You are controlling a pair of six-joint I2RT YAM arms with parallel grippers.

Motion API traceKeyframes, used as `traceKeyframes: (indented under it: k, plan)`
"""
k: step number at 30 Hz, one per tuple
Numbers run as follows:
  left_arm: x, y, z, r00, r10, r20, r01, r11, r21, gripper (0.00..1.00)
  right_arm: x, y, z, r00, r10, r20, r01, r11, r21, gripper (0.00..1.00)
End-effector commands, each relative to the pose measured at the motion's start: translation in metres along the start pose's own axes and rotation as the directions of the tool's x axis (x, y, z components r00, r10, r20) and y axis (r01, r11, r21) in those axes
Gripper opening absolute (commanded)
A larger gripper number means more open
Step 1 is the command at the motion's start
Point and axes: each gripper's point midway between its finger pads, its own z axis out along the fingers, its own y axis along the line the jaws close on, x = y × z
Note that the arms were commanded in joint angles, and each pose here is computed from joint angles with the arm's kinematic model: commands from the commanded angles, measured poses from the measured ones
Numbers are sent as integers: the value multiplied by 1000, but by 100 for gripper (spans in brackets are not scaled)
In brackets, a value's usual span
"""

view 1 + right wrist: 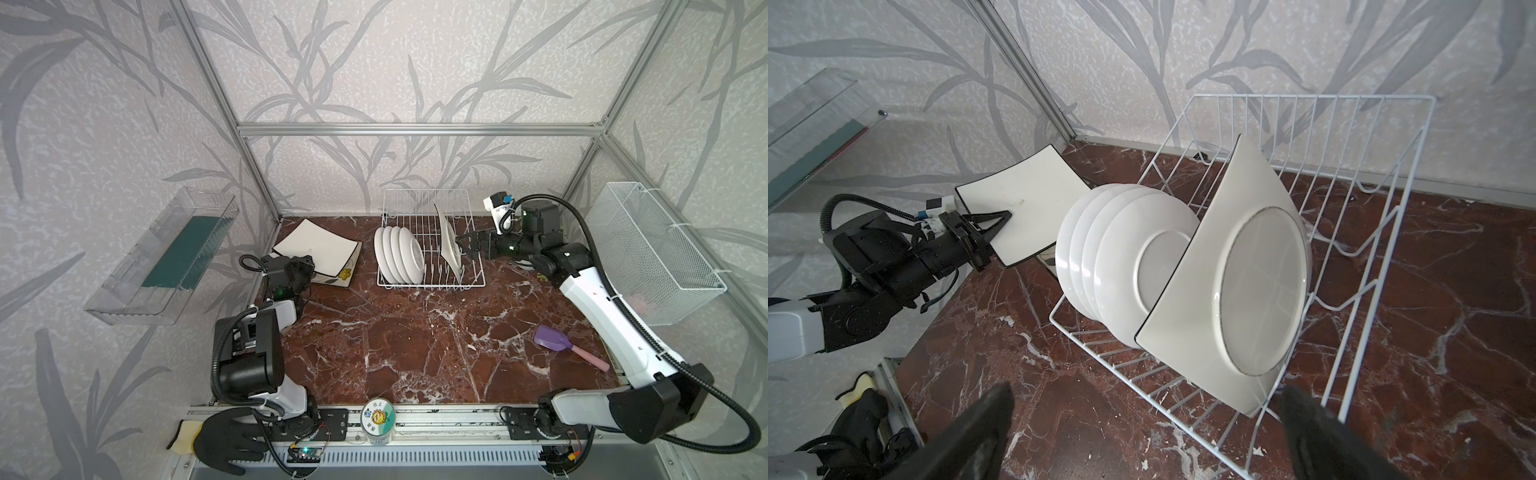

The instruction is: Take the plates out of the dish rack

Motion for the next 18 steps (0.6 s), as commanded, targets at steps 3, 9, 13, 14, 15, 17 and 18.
traceKeyframes:
  k: [3, 9, 13, 14, 15, 17, 18]
  plan:
    - [-28, -64, -8, 995, 8, 98, -32, 969, 246, 0, 1, 4, -5, 1000, -15, 5, 15, 1000, -3, 99]
    - [-27, -56, -3, 995, -13, 98, -11, 970, 243, 0, 0, 5, -6, 1000, -18, 7, 18, 1000, -3, 99]
    - [-25, -51, 0, 996, -21, 92, -2, 972, 234, 0, 1, 4, -6, 1000, -17, 6, 17, 1000, -1, 99]
    - [-25, -49, 1, 996, -24, 90, 2, 973, 232, 0, 1, 4, -6, 1000, -16, 5, 16, 1000, -1, 99]
    - [-24, -48, 1, 996, -27, 89, 6, 973, 229, 0, 1, 4, -6, 1000, -17, 5, 17, 1000, -1, 99]
    - [-22, -45, 3, 997, -33, 74, 16, 976, 217, 0, 2, 4, -5, 1000, -16, 4, 16, 1000, -1, 99]
    - [-21, -43, 4, 997, -33, 71, 17, 977, 211, 0, 2, 3, -5, 1000, -16, 4, 16, 1000, 0, 99]
